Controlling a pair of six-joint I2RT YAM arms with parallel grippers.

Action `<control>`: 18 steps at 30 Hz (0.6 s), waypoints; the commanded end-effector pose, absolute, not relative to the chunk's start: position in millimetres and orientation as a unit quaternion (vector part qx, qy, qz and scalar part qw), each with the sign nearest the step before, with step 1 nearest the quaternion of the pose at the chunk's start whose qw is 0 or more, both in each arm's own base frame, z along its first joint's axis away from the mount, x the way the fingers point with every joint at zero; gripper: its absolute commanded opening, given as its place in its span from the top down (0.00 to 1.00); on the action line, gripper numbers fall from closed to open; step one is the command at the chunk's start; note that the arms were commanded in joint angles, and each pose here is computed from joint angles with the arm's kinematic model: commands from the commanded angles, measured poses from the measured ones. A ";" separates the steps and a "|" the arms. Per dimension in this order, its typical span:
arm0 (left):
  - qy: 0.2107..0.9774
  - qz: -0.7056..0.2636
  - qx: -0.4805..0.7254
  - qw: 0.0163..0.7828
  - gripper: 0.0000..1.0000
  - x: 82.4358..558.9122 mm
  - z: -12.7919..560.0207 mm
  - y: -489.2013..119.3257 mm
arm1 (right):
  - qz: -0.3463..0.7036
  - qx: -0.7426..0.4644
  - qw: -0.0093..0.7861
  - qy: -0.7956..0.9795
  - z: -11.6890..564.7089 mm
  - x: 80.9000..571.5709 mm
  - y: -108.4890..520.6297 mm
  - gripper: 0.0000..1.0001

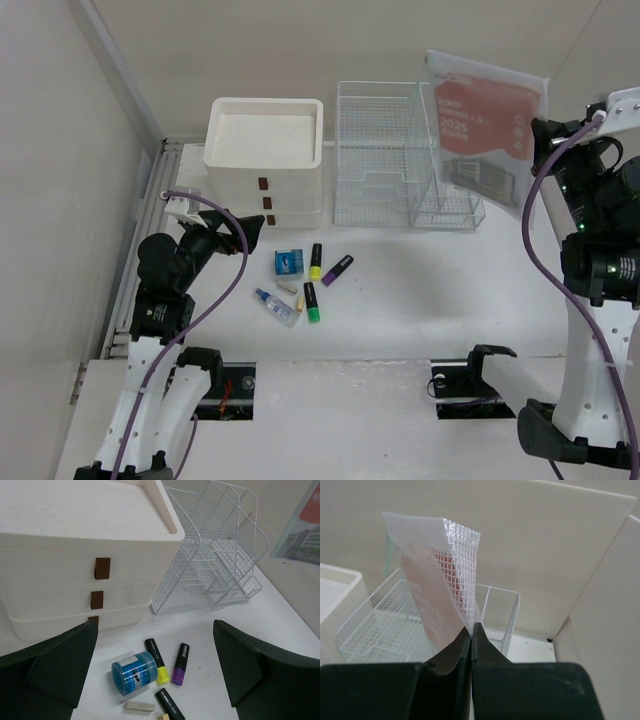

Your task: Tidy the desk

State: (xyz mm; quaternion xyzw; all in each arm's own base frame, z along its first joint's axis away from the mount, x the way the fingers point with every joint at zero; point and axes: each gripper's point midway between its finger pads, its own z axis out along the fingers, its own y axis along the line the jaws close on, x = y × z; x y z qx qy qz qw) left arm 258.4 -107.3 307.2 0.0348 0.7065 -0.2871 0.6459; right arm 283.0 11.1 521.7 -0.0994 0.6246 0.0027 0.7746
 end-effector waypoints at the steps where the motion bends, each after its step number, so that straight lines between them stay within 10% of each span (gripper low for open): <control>1: 0.681 -0.291 0.053 0.669 0.00 256.3 326.7 -109.9 | -0.018 -0.044 0.847 0.529 596.3 260.7 -3.6 1.00; 18: 0.681 -0.294 0.057 0.668 0.00 256.3 324.5 -111.4 | -0.003 0.055 0.851 0.522 570.7 326.3 -32.6 1.00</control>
